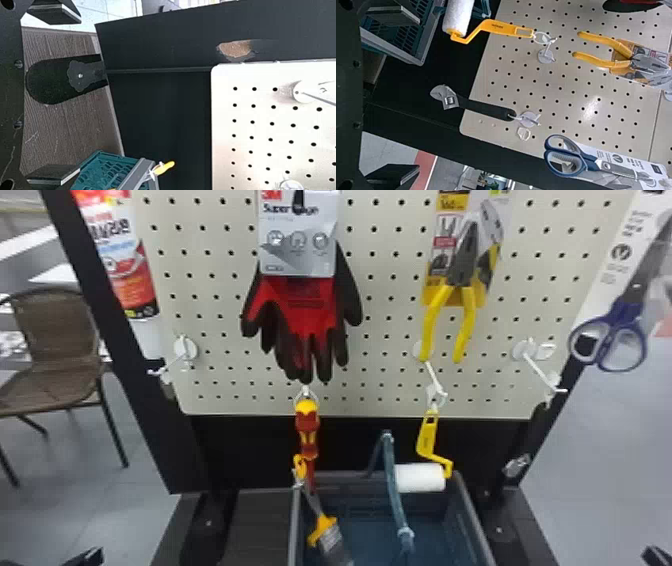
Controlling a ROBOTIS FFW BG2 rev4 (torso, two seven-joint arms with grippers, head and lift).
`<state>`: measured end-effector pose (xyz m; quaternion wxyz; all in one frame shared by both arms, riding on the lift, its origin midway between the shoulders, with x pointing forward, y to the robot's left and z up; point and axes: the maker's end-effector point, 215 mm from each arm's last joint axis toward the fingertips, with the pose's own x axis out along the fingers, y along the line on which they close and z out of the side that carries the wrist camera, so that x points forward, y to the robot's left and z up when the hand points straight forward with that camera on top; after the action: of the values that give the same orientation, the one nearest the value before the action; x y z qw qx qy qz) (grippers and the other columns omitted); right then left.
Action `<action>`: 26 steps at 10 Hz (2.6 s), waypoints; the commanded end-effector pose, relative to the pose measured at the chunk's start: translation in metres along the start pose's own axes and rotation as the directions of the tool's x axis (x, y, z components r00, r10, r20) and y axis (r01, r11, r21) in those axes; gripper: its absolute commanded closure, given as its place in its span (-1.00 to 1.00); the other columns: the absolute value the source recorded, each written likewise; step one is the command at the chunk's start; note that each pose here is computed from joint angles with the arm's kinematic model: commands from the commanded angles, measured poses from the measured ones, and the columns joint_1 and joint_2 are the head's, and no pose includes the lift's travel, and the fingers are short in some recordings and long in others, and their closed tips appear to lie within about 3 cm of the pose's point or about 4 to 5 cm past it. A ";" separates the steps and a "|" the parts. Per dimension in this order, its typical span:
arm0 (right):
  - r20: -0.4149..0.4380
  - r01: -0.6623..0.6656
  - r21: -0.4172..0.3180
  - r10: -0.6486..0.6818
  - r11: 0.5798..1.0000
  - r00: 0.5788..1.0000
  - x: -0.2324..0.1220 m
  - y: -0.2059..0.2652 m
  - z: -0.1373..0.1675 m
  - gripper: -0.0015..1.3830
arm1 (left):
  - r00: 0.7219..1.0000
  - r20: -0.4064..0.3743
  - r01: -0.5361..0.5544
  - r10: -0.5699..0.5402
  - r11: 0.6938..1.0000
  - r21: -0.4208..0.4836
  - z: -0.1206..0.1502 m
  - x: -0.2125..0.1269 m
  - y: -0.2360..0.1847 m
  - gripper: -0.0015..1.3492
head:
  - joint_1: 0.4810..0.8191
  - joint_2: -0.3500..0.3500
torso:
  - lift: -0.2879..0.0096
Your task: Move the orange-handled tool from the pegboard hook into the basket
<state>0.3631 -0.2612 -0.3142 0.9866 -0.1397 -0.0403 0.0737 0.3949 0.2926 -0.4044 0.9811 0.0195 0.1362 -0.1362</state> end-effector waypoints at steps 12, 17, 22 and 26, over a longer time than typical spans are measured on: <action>-0.001 0.009 0.009 -0.009 1.000 1.000 0.000 0.000 0.000 -1.00 | 1.000 0.002 -0.002 0.002 1.000 -0.007 0.000 0.000 -0.001 -1.00 | -0.60 0.00 | 0.26; -0.001 0.009 0.009 -0.009 1.000 1.000 0.000 0.000 0.000 -1.00 | 1.000 0.002 -0.002 0.002 1.000 -0.007 0.000 0.000 -0.001 -1.00 | -0.60 0.00 | 0.26; -0.001 0.009 0.009 -0.009 1.000 1.000 0.000 0.000 0.000 -1.00 | 1.000 0.002 -0.002 0.002 1.000 -0.007 0.000 0.000 -0.001 -1.00 | -0.60 0.00 | 0.26; -0.001 0.009 0.009 -0.009 1.000 1.000 0.000 0.000 0.000 -1.00 | 1.000 0.002 -0.002 0.002 1.000 -0.007 0.000 0.000 -0.001 -1.00 | -0.60 0.00 | 0.26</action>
<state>0.3631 -0.2612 -0.3142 0.9866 -0.1397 -0.0403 0.0737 0.3949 0.2926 -0.4044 0.9811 0.0195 0.1362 -0.1362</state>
